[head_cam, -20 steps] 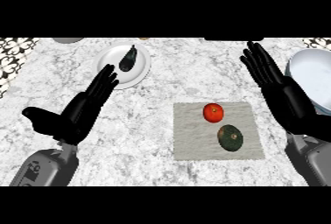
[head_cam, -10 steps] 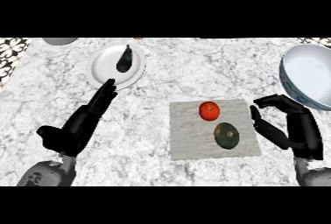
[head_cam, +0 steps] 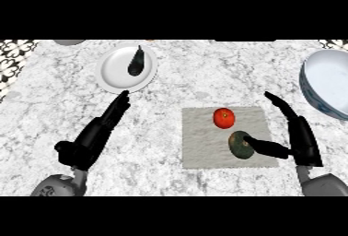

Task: Pick the squash from the placemat and place it in the bowl

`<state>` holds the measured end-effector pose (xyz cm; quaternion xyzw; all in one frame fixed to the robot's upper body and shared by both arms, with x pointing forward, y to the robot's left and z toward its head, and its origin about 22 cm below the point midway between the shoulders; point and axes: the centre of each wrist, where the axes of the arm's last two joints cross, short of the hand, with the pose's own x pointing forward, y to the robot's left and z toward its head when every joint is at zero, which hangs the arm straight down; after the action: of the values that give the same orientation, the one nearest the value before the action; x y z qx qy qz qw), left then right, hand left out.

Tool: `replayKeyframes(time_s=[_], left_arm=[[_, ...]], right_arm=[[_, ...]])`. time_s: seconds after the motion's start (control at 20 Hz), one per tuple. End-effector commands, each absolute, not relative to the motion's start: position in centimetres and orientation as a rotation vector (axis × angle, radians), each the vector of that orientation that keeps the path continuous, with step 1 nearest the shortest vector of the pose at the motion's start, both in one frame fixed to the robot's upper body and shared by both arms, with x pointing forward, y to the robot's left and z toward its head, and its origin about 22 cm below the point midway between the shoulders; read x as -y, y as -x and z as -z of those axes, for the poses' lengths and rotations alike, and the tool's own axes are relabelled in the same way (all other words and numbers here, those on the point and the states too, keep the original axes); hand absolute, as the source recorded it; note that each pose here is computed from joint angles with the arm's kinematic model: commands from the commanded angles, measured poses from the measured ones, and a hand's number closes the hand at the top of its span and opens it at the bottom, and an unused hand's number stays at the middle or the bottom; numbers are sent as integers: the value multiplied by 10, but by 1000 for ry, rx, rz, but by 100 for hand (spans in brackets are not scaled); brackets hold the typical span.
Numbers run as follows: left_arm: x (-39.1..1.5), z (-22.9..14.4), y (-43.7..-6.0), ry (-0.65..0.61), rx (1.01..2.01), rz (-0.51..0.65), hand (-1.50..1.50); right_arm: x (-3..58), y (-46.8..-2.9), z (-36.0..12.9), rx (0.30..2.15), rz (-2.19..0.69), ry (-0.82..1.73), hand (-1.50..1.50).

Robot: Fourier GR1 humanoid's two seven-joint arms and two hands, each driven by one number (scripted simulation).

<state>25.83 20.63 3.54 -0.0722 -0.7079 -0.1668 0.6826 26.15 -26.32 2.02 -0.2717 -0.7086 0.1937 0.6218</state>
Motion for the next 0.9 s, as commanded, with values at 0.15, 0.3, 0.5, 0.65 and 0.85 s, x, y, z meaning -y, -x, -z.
replayKeyframes(time_s=[0.15,0.3,0.5,0.65,0.85], left_arm=[[-204,-34,-267,159,1583,382,0],[-206,-50,-276,153,1599,404,0],[-213,-29,-263,184,1576,387,0],[-191,-23,-256,178,1577,392,0],[-208,-21,-265,157,1573,370,0]], right_arm=[[268,-271,-54,1237,-849,806,-150],[265,-279,-72,1020,-1019,702,-150],[237,-285,-108,857,-1102,585,-150],[221,-295,-133,770,-1113,545,-150],[194,-292,-138,699,-1129,509,-150]])
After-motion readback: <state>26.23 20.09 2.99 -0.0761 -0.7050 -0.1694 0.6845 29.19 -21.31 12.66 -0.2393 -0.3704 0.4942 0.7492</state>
